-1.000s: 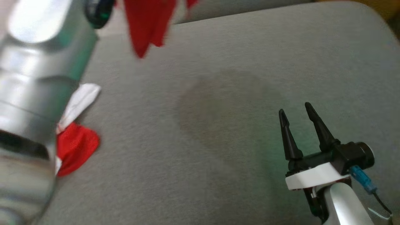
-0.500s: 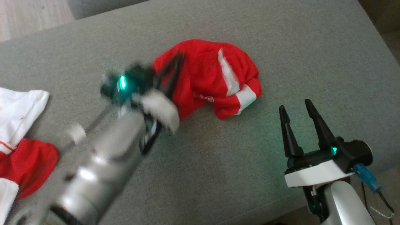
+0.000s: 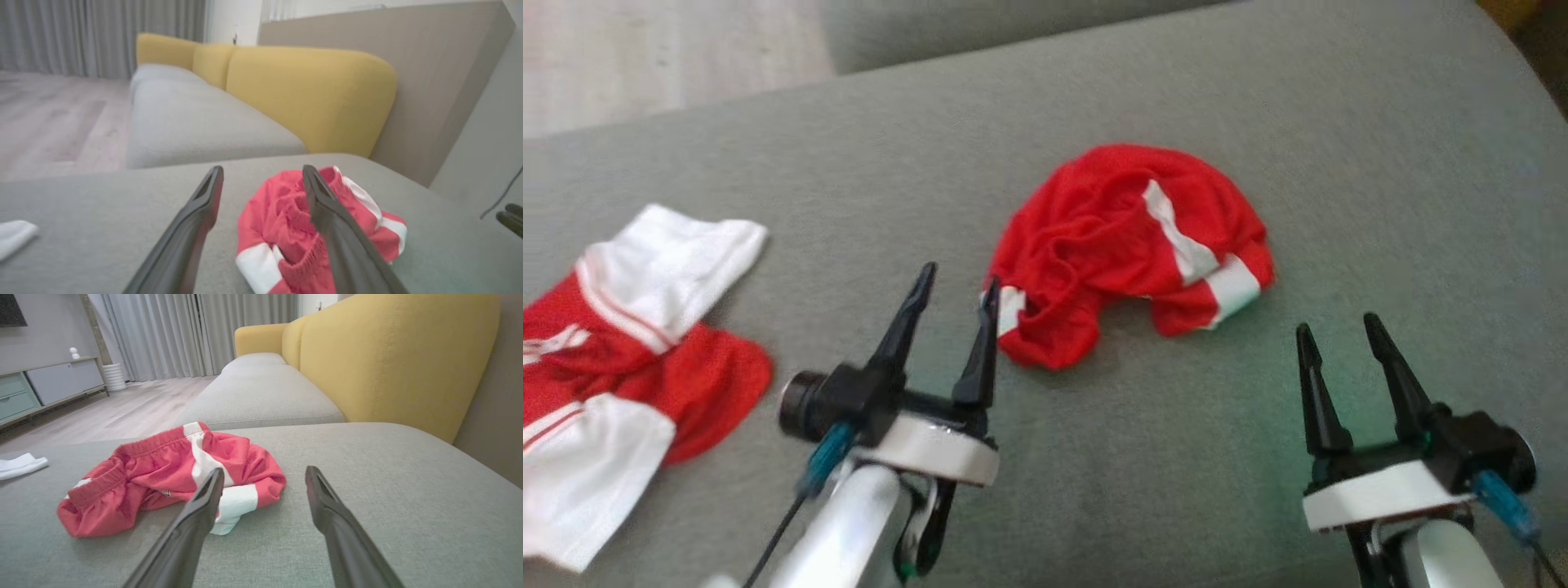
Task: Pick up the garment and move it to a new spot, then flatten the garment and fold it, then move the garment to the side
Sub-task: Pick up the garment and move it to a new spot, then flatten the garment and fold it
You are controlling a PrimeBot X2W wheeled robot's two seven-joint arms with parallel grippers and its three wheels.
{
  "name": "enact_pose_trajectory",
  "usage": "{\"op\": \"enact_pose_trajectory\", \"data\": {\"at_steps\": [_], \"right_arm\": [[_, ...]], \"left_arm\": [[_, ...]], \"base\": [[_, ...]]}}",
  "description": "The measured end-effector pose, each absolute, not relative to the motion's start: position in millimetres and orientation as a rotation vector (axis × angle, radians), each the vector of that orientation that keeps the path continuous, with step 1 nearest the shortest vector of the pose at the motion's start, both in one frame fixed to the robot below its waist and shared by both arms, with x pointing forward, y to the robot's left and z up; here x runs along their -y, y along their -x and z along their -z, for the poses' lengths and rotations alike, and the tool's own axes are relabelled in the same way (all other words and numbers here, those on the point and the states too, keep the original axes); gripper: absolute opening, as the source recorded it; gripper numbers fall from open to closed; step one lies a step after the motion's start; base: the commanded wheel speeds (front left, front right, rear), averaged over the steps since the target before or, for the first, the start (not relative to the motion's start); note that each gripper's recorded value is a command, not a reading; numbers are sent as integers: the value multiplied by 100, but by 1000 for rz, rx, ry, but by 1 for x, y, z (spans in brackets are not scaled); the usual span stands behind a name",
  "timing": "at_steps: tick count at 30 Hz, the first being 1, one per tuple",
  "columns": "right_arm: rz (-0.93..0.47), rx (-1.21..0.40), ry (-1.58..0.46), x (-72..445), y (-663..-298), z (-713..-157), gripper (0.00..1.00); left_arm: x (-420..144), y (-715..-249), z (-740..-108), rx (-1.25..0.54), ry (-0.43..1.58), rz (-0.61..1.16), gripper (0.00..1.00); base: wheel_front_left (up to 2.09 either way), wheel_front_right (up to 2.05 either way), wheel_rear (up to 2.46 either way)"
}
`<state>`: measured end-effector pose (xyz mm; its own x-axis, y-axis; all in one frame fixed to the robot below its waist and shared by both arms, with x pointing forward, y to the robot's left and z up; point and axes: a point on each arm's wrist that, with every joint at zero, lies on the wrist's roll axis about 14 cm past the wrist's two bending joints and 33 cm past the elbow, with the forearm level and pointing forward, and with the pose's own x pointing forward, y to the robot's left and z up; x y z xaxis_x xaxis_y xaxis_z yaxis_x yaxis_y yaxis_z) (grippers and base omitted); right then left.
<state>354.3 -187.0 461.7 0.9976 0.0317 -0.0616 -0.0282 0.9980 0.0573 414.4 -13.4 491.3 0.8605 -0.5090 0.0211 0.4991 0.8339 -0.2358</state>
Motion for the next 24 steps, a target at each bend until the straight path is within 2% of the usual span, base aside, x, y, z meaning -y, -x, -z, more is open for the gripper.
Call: {"op": "enact_pose_trajectory", "data": {"at_steps": [4,12,18,24], "right_arm": [[-84,-26,-45,171,-354,-473,100],[-135,12,-50,155,-339,-485,100],[-160,18,-50,148,-325,-486,100],[-169,-12,-53,145,-307,-476,100]], "left_arm": [[-34,-401,-511,42,213,383,100],[-95,-360,-512,71,150,189,100],[-119,-325,-516,104,88,116,100],[-131,-291,-489,24,77,70,100]], "base": [[0,0,0],[0,0,0],[0,0,0],[0,0,0]]}}
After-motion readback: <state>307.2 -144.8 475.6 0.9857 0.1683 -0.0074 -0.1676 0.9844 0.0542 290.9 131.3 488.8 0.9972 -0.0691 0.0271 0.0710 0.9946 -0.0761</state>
